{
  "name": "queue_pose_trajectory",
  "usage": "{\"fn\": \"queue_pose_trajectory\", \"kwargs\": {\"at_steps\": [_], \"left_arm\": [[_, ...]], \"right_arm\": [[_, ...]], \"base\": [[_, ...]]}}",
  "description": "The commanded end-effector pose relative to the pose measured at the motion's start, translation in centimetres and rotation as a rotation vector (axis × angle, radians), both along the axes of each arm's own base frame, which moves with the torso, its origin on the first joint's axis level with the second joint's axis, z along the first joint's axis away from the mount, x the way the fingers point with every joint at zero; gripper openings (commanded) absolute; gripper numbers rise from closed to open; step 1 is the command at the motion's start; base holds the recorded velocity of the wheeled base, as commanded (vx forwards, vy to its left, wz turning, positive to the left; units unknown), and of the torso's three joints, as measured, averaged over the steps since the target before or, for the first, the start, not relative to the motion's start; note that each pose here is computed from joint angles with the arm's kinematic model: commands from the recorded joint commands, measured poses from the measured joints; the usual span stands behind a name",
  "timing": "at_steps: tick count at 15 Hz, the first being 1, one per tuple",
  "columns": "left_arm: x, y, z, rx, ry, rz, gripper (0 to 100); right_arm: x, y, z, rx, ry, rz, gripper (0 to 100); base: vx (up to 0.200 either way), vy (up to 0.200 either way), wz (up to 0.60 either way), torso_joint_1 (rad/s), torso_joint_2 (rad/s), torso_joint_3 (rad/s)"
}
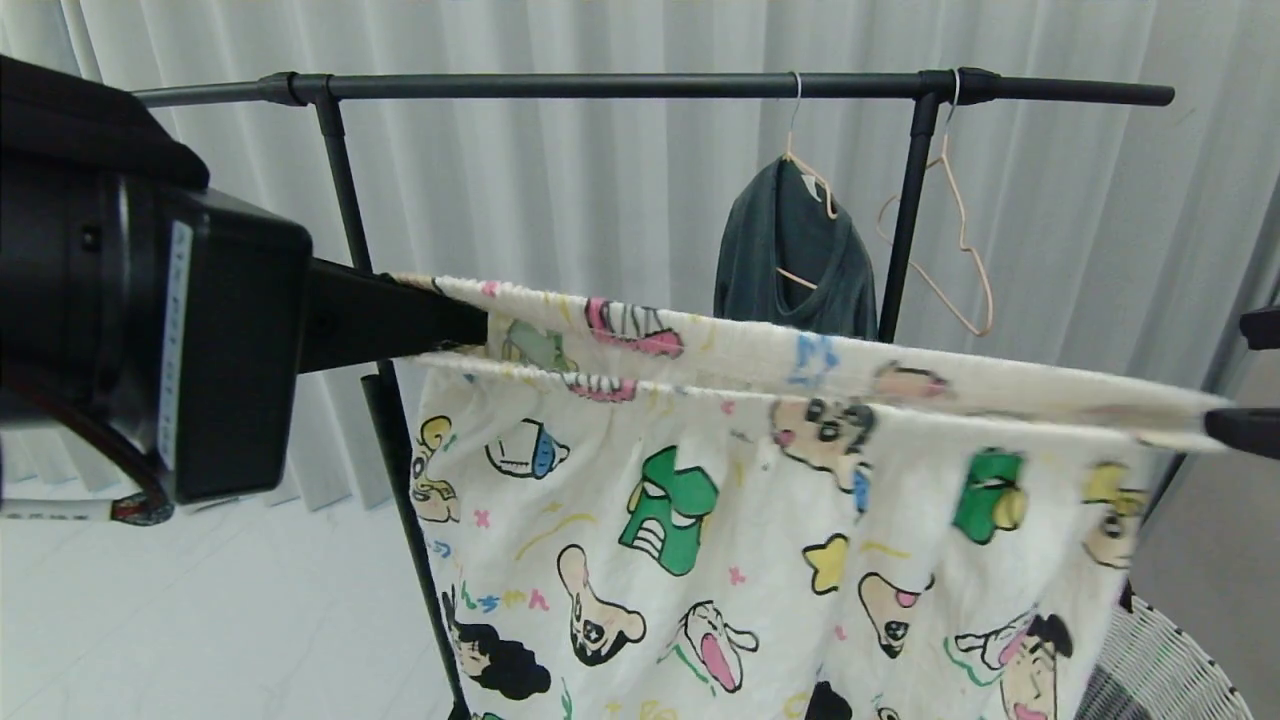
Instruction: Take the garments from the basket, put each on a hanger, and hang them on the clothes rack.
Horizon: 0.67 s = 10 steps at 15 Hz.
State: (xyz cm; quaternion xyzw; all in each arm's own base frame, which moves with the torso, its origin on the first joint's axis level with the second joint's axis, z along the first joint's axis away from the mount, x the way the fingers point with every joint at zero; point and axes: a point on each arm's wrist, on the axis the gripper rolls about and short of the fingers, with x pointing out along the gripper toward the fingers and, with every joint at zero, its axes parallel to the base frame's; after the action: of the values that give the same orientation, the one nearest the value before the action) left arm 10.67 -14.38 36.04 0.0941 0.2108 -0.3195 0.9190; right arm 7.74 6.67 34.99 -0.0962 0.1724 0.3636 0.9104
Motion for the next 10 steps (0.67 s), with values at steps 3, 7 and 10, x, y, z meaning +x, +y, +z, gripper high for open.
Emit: {"fn": "queue_pose_trajectory", "kwargs": {"at_steps": [3,7,10], "left_arm": [[0.2,-0.3,-0.2,0.008,0.004,-0.002,0],[0.4,0.1,-0.4,0.058,-0.039,0.097,0],[1.4,1.3,-1.9,0.189,-0.068,0.217,0]], "right_arm": [[-0.6,-0.1,0.4,0.103,-0.064,0.097,100],[2.2,-0.6,-1.1,-0.002,-0.06,-0.16,100],[3.9,-1.9,-2.8,-0.243,-0.068,-0.449,100]], "base": [[0.0,0.0,0.0,0.0,0.0,0.0],[0.0,0.0,0.0,0.0,0.0,0.0],[0.0,0.0,0.0,0.0,0.0,0.0]]}}
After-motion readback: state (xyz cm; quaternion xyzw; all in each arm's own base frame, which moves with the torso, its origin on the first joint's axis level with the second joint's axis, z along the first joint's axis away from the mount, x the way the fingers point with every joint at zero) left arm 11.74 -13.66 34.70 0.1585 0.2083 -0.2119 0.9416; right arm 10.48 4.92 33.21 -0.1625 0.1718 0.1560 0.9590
